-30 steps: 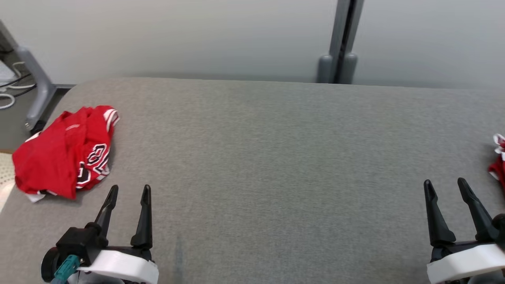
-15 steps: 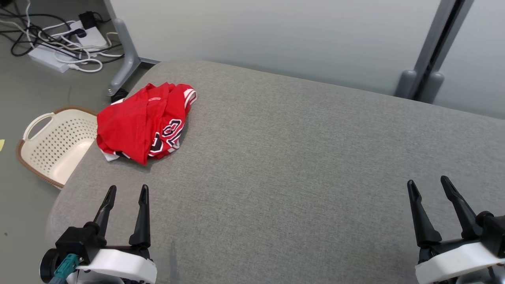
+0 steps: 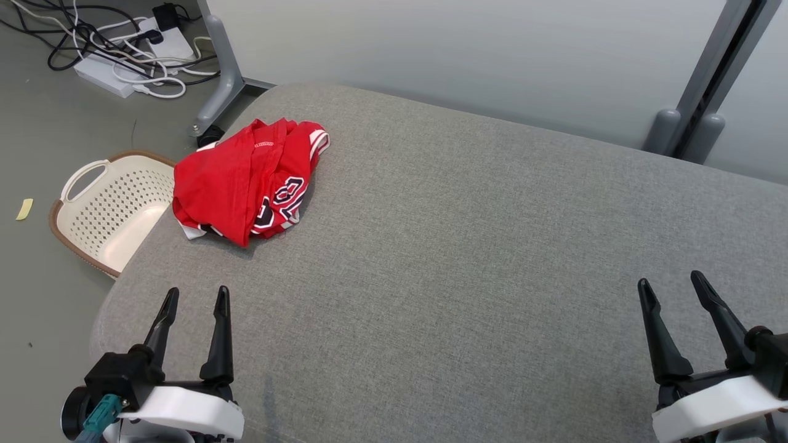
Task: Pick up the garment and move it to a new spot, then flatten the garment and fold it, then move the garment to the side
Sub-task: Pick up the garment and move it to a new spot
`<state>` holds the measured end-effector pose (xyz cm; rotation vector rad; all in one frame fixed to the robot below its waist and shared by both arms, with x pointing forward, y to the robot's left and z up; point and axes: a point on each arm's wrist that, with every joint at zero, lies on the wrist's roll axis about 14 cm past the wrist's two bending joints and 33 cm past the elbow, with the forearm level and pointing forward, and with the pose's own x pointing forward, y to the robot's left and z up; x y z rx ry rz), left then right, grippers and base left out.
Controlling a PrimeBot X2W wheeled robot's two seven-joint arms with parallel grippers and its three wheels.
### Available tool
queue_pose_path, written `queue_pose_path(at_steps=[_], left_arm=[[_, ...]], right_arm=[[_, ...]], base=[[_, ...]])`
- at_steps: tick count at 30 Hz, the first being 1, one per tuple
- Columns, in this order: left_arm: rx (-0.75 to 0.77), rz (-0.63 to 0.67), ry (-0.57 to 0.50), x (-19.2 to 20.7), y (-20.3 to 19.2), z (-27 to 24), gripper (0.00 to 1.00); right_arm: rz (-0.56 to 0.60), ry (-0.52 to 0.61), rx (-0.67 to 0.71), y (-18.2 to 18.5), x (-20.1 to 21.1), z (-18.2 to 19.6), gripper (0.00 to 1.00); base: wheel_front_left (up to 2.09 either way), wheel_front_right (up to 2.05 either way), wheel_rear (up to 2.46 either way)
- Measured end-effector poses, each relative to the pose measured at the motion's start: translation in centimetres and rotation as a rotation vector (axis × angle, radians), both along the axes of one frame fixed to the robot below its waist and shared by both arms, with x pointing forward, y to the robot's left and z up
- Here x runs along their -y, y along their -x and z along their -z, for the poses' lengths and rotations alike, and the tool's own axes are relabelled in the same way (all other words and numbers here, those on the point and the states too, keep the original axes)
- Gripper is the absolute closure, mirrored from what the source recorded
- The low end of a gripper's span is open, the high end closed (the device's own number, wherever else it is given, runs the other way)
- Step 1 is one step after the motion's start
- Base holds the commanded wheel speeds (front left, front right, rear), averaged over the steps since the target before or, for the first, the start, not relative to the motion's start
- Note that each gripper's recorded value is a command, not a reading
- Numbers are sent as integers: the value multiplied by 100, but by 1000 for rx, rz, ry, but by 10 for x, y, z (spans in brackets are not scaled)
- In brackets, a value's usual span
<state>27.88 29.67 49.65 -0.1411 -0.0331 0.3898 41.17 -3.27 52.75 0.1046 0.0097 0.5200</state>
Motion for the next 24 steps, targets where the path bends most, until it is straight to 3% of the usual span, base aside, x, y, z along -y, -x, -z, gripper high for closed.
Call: queue_pose_path(at_steps=[11,19,24], left_arm=[[48,7,-35,-1,-32,-20,0],[148,45,-66,-4,-103,-54,0],[108,80,-60,-5,-153,-36,0]], right_arm=[[5,27,-6,-15,5,4,0],[23,53,1,-49,14,10,0],[56,63,-20,-70,26,28,0]], base=[[0,0,0],[0,0,0],[0,0,0]])
